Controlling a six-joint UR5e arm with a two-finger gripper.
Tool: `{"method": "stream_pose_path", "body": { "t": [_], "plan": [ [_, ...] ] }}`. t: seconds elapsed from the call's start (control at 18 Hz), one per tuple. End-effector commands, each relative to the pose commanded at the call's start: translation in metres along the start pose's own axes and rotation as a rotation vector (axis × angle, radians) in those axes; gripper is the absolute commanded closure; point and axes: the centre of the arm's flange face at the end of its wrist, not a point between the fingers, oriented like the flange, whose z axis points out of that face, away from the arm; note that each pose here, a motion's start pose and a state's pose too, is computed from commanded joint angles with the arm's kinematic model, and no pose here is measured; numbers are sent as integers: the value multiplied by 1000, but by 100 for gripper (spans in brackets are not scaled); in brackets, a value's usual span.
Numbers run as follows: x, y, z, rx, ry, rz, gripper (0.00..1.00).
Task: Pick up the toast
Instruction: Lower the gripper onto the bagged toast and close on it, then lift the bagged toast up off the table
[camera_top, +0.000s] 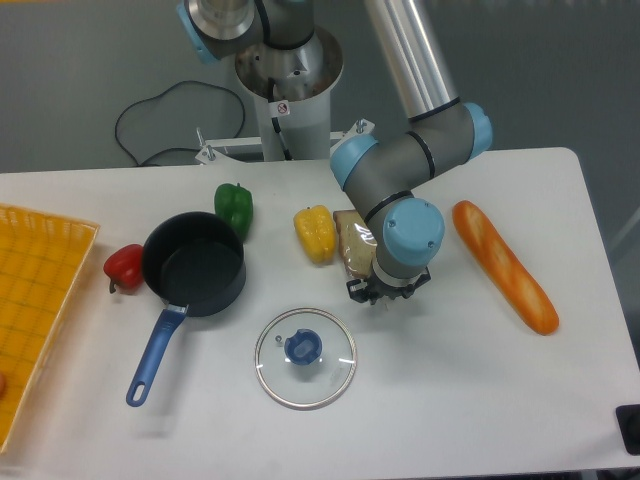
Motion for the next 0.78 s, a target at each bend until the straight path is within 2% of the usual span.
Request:
{"method": "stream_pose_path", "body": {
  "t": [0.17,0.61,0.78],
  "plan": [
    [0,-2,-3,8,7,0,100],
    [3,-9,-28,46,17,11,100],
    [7,-6,-51,36,15,117,100]
  ]
}}
